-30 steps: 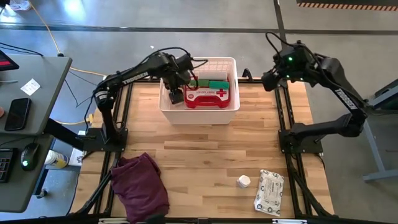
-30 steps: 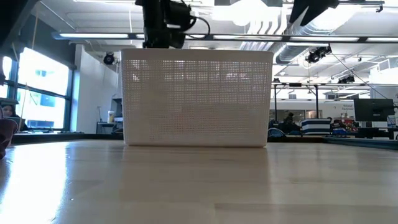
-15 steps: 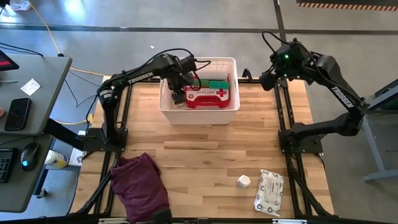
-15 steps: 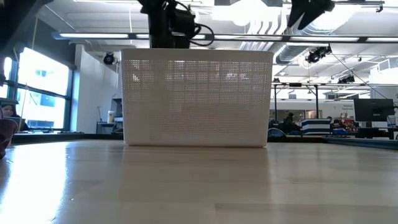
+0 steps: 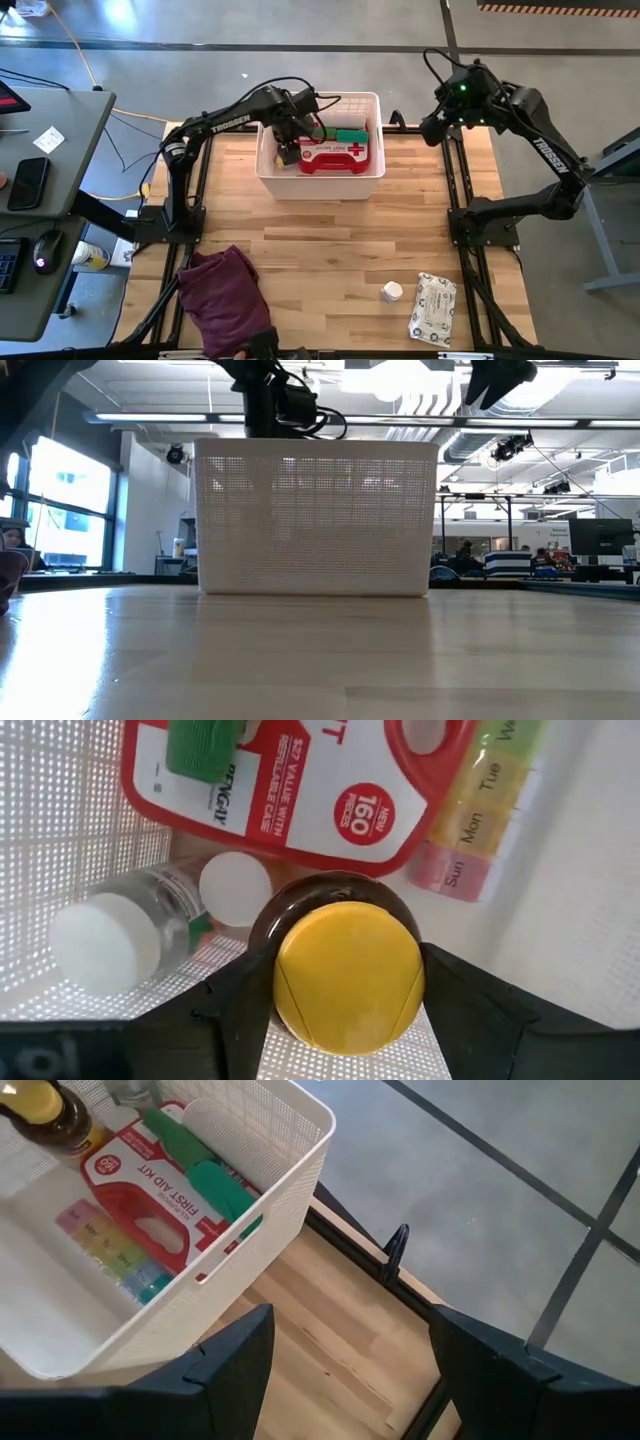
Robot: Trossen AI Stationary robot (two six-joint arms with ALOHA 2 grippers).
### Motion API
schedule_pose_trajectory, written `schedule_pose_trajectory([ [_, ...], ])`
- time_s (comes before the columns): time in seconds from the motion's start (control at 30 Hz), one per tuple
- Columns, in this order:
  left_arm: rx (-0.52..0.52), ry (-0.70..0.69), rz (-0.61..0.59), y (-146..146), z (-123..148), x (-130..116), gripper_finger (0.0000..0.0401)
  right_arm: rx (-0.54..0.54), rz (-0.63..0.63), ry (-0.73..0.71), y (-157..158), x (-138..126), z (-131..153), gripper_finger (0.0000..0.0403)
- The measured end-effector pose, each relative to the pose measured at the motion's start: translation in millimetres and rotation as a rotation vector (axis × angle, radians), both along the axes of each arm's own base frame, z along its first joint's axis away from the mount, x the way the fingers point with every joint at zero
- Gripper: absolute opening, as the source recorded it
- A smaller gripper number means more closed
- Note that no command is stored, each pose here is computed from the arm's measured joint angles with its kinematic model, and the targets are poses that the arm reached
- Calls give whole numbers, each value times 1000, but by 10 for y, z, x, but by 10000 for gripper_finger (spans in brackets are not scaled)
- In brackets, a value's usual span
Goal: Pick & place medical supplies in basket/bin
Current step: Put the yellow pill bottle into the white bin, then put the white medicine bottle into the white bin
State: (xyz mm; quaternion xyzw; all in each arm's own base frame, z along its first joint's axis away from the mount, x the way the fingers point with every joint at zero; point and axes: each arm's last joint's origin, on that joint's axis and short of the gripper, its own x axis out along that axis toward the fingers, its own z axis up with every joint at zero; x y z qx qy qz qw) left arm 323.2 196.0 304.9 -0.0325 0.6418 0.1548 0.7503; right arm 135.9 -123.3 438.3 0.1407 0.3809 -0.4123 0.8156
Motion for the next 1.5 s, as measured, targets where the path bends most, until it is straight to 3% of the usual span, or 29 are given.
schedule_pose_trajectory([
  [0.37, 24, 3, 4, 4, 14, 2, 306, -7, -1, 14, -57, -53, 1, 256],
  [0.67, 71, 39, 40, 6, 56, -31, 314, 9, -6, -1, -89, -84, 0, 256],
  [0.83, 93, -28, 65, -6, 332, -46, 307, 47, 40, -39, -75, -68, -1, 256],
  [0.97, 78, -171, 75, -21, 615, -27, 303, 102, 112, -110, -60, -37, 5, 256],
  [1.17, 153, -383, 106, -87, 1156, -70, 292, 203, 194, -235, -38, 63, 15, 256],
  [1.3, 192, -523, 129, -169, 1412, -113, 286, 220, 298, -190, 89, 139, -9, 256],
  [1.5, 162, -618, 173, -372, 1567, -166, 284, 261, 503, -148, 298, 284, -97, 256],
])
